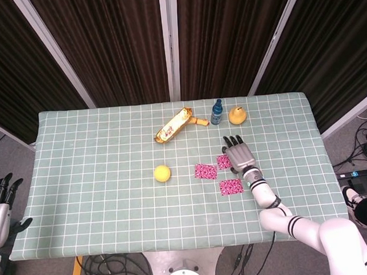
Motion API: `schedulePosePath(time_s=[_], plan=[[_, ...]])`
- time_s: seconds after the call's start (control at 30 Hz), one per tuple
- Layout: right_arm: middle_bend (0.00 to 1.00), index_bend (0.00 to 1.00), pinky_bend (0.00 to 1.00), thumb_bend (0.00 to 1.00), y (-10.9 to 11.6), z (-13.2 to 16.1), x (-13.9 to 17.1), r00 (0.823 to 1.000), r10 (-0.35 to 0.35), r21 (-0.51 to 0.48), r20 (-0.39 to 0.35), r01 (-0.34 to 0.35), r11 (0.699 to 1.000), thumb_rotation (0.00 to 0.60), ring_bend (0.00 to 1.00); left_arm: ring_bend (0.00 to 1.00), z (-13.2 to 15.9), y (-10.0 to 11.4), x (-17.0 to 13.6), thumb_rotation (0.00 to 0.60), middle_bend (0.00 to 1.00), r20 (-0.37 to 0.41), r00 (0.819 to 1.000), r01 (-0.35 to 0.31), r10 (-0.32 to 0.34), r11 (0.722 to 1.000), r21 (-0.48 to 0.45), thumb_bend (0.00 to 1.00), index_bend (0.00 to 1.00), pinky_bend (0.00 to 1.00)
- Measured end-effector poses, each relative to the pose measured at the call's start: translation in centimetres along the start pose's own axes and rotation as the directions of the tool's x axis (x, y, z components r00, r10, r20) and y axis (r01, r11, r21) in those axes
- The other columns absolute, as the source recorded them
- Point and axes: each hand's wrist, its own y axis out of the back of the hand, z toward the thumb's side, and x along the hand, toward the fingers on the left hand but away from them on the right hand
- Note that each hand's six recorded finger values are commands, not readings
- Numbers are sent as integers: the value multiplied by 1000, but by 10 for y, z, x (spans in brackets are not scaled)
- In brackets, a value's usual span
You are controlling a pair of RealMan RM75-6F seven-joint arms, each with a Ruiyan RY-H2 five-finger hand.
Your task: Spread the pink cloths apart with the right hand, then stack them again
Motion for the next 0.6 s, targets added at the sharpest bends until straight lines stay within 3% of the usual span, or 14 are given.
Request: schedulePosePath(time_s=[0.6], plan=[[30, 337, 0, 142, -6, -3, -4, 999, 33, -3, 23, -33, 999, 600, 0, 98, 0, 1, 0, 600, 137, -1, 1000, -2, 2, 1000, 1, 41, 171, 100]])
